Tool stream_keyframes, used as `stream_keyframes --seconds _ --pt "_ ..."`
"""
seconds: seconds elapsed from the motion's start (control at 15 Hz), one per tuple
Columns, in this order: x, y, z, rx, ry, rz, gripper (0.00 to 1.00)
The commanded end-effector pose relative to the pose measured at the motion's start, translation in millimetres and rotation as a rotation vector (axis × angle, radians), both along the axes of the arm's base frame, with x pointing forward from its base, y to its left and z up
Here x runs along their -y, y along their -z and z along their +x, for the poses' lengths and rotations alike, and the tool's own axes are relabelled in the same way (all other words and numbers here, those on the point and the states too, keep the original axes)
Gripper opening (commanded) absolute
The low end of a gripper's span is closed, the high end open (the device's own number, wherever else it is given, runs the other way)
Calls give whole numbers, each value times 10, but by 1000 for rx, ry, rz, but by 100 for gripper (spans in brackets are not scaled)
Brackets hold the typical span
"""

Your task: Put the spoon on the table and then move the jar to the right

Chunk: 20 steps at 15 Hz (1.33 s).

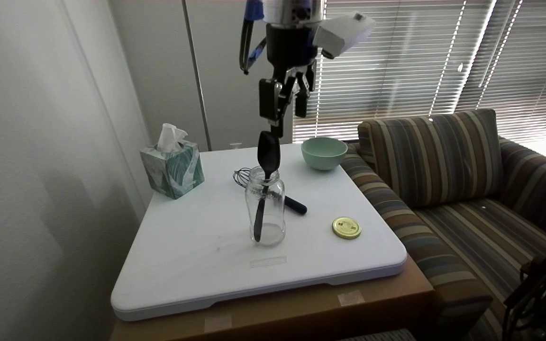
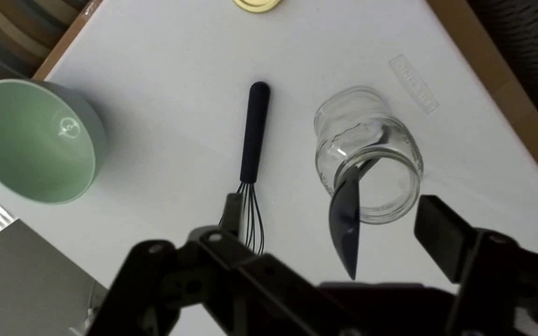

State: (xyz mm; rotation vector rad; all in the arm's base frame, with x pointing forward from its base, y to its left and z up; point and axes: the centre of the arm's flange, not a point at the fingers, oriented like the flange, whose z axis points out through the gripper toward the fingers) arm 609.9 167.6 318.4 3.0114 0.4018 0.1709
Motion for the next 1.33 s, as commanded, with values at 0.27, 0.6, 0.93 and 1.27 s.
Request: stream_keyframes --seconds 0.27,0.6,0.93,1.27 --pt "-61 349 174 34 -4 108 100" --pt "-64 517 254 29 -2 109 60" --pt "-152 344 247 52 -17 104 24" --pt "-218 80 229 104 -41 78 0"
